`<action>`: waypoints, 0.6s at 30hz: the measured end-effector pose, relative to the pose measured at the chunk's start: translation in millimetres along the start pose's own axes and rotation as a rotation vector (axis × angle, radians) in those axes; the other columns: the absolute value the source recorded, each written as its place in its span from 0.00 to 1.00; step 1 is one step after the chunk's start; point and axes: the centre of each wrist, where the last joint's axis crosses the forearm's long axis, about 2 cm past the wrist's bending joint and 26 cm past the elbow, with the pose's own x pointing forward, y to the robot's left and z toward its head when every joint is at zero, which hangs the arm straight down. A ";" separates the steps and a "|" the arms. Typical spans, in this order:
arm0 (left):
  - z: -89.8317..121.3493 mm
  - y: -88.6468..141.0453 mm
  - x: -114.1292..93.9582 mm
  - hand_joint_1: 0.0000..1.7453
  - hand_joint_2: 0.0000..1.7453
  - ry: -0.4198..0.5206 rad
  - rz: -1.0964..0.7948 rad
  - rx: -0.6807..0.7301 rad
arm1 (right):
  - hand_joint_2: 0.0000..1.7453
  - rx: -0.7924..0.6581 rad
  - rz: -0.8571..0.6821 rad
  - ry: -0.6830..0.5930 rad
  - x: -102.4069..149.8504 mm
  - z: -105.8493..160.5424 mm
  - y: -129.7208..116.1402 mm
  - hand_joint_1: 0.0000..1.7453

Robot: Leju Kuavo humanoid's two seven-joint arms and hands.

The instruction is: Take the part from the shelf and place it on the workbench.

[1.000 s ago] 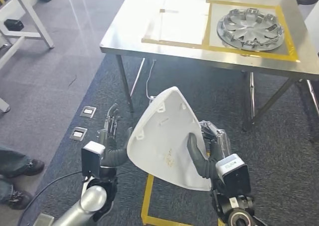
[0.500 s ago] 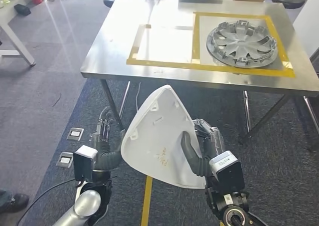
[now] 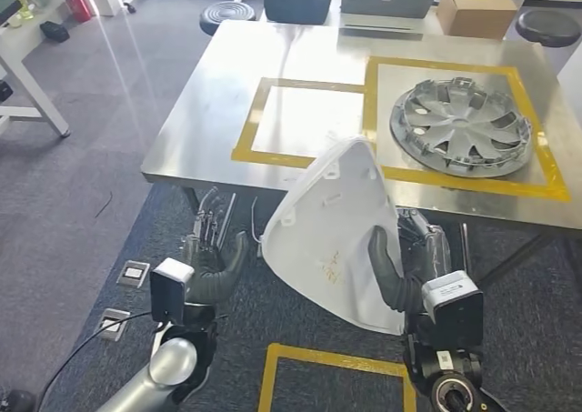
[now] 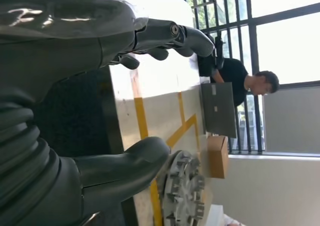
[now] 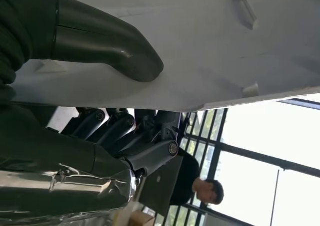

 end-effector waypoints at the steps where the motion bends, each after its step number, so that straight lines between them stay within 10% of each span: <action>1: -1.6 -0.9 0.5 0.00 1.00 -0.008 0.004 -0.004 | 1.00 -0.007 0.006 -0.009 0.6 -1.9 -1.9 1.00; 18: 0.6 -6.6 -3.7 0.00 1.00 -0.006 0.022 -0.024 | 1.00 -0.047 0.035 -0.007 1.3 -3.5 -11.7 1.00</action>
